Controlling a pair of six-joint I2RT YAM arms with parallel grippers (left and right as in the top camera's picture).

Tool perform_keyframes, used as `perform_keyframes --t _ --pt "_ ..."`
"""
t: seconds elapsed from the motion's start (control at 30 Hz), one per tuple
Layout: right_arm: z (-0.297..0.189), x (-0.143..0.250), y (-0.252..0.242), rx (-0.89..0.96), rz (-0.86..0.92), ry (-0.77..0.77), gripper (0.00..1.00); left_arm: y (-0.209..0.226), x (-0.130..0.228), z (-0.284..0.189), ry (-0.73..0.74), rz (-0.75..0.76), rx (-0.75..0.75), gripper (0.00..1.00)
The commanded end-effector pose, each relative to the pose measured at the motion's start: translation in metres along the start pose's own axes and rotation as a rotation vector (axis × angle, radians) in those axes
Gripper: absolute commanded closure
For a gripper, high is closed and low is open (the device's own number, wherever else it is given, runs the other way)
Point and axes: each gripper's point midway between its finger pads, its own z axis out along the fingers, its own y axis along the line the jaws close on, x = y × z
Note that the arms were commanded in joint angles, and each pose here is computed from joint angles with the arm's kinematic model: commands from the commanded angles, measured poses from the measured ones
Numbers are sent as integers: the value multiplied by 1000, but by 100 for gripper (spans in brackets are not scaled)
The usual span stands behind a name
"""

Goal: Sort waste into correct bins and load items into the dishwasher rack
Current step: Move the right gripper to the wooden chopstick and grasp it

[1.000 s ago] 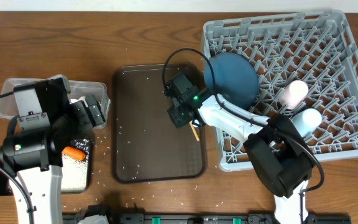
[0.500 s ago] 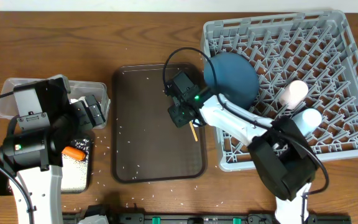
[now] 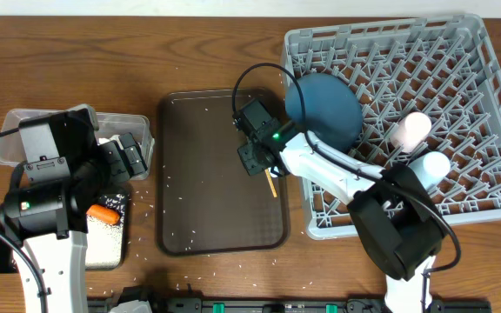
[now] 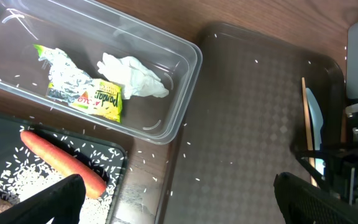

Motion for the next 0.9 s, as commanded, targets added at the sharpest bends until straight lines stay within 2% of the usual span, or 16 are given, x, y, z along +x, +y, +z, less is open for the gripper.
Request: perform_keyframes --t 0.0,0.23,0.37,0.57,0.8,0.87 --pt "11 3 3 7 22 13 53 2 -4 -4 -15 -4 -12 2" --pt "12 2 15 -43 16 10 58 2 -4 -3 -14 -3 -12 2" --pt "13 0 16 -45 39 3 64 2 -4 -3 -14 -3 -12 2" --pt "13 -10 3 21 78 -46 67 2 -4 -3 -14 -3 -12 2" --pt "26 6 -4 48 157 16 77 2 -4 -3 -14 -3 -12 2" --pt "33 11 -3 44 156 37 86 2 -4 -3 -14 -3 -12 2"
